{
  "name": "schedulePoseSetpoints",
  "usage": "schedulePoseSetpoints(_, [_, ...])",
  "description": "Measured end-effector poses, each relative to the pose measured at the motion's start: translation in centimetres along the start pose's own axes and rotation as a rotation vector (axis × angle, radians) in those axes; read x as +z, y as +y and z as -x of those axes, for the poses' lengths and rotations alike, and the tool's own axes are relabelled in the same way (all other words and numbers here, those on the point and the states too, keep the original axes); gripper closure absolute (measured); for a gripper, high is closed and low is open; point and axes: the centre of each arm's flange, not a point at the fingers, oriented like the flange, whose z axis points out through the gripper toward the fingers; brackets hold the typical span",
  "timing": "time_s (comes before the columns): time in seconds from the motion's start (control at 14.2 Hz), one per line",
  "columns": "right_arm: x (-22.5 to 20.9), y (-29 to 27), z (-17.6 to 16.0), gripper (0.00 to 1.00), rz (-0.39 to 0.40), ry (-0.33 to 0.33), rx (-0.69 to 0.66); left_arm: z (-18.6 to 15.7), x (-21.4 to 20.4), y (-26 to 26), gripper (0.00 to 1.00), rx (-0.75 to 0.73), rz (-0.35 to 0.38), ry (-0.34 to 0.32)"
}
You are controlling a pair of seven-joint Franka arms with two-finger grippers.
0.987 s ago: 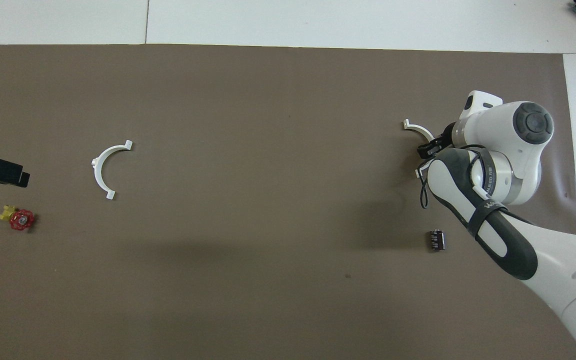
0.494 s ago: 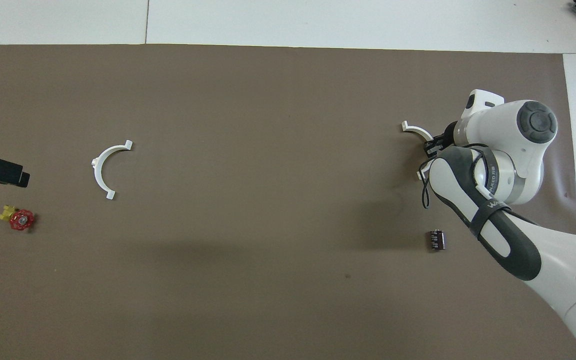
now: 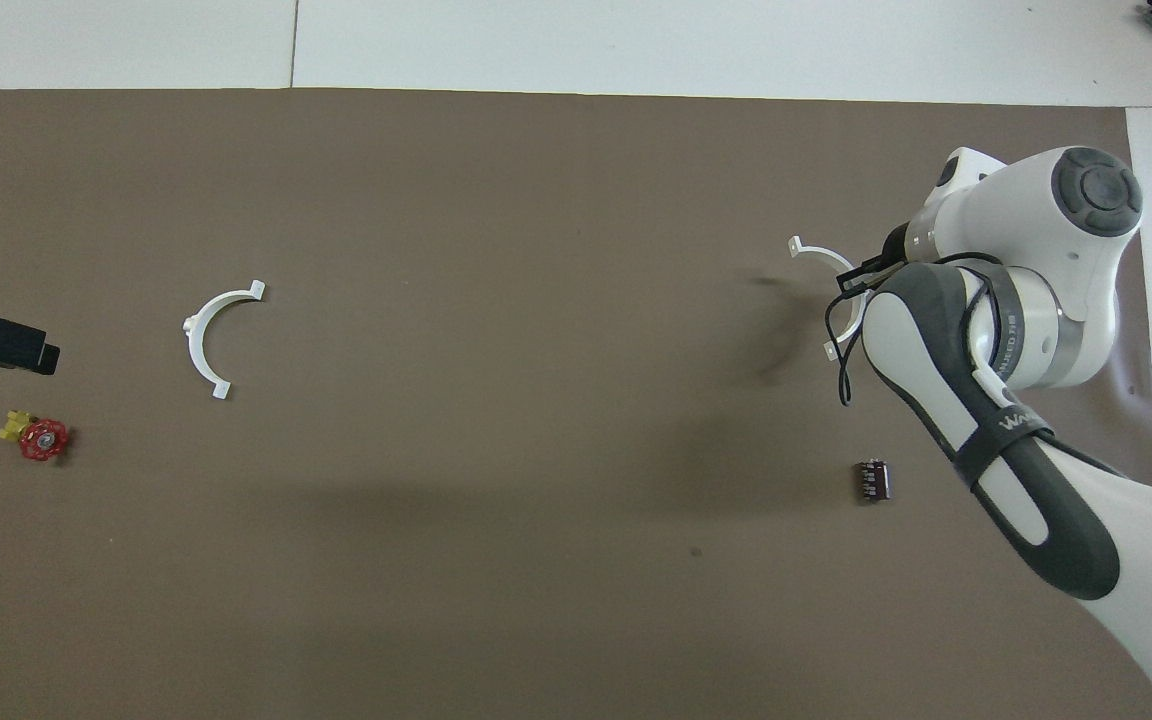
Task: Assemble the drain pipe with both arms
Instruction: 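Carry the clamp half with the right gripper toward the mat centre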
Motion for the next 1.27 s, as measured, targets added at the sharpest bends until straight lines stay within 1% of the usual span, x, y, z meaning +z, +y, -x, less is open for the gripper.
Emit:
schedulePoseSetpoints(0.14, [-2.7, -5.9, -0.4, 0.79, -0.014, -0.01, 0.106, 0.0, 0.0, 0.0, 0.0, 0.0, 0.0, 0.0])
schedulePoseSetpoints(0.21, [-3.3, -8.9, -0.6, 0.79, -0.019, -0.008, 0.157, 0.0, 0.0, 0.0, 0.0, 0.0, 0.0, 0.0])
schedulePoseSetpoints(0.35, [-3.1, -14.4, -0.8, 0.79, -0.026, -0.014, 0.246, 0.0, 0.0, 0.0, 0.0, 0.0, 0.0, 0.0])
schedulePoseSetpoints(0.49, [-2.2, -18.4, -0.5, 0.79, -0.027, -0.027, 0.291, 0.0, 0.0, 0.0, 0.0, 0.0, 0.0, 0.0])
schedulePoseSetpoints(0.56, [-1.4, -20.4, -0.3, 0.79, -0.022, -0.019, 0.307, 0.0, 0.0, 0.0, 0.0, 0.0, 0.0, 0.0])
schedulePoseSetpoints(0.71, [0.4, -23.4, 0.2, 0.79, 0.004, -0.006, 0.286, 0.0, 0.0, 0.0, 0.0, 0.0, 0.0, 0.0])
schedulePoseSetpoints(0.99, [4.8, -27.7, 1.0, 0.79, 0.027, 0.006, 0.2, 0.0, 0.0, 0.0, 0.0, 0.0, 0.0, 0.0])
schedulePoseSetpoints(1.13, [6.7, -28.6, 1.0, 0.79, 0.027, 0.011, 0.184, 0.0, 0.0, 0.0, 0.0, 0.0, 0.0, 0.0])
schedulePoseSetpoints(1.27, [7.6, -29.0, 1.0, 0.79, 0.026, 0.015, 0.18, 0.0, 0.0, 0.0, 0.0, 0.0, 0.0, 0.0])
